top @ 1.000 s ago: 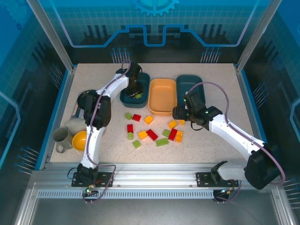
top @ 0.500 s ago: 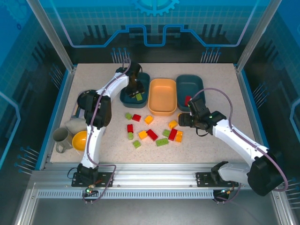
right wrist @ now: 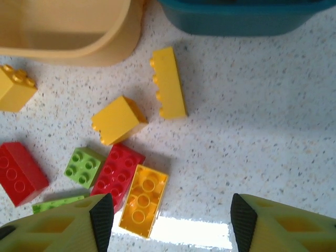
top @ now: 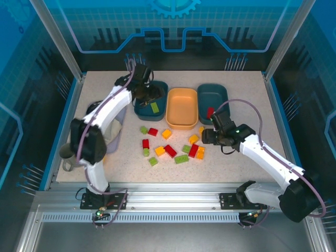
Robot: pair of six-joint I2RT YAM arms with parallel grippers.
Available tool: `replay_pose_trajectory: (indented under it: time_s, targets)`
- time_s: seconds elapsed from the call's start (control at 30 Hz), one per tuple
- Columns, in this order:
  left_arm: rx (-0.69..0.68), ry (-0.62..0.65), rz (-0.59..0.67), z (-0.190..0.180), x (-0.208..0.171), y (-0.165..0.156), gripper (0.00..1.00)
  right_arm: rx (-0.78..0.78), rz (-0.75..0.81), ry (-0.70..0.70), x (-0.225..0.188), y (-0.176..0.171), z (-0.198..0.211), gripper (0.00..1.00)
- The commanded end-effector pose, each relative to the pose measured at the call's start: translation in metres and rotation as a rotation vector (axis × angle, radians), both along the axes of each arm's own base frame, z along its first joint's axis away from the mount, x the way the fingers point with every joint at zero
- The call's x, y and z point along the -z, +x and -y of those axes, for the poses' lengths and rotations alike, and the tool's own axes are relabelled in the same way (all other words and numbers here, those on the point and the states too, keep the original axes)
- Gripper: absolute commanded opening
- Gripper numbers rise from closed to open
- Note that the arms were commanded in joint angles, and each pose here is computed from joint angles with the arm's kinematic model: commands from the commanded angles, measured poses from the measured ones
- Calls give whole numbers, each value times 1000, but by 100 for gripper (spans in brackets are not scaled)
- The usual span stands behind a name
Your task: Sort the legos into containers by color
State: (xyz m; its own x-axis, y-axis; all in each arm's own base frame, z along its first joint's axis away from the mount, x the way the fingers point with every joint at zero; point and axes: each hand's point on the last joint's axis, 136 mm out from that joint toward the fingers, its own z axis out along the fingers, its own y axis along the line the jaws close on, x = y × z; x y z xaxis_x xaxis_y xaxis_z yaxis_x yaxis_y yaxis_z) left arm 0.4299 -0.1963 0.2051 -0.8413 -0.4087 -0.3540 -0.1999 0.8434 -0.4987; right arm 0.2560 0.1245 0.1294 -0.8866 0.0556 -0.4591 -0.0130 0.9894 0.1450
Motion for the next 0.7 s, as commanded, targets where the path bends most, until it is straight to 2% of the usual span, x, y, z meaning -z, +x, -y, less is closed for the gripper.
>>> replay_pose_trajectory:
  time_s: [0.0,0.13,0.23,0.37,0.57,0.67]
  targets:
    - [107,-85,38,30,-12,-55,73,28,-30,-3,5,-8,-4,63]
    - [125,-132,18,28,4,-125,74,28,-1,-19,14,5,-5,65]
    - [97,-153,23,15,15,-156,75,29,-14,-26,21,15,-3,65]
    - [36,-112,30,-8,22,-171,77,-12,9,-16,9,24,-14,64]
    - [-43,-39,0,-29,21,-169,75,-27,16,-28,8,19,-20,63]
    - [-68,-59,-7,-33,18,-163,74,-10,44,-45,-1,22,-15,63]
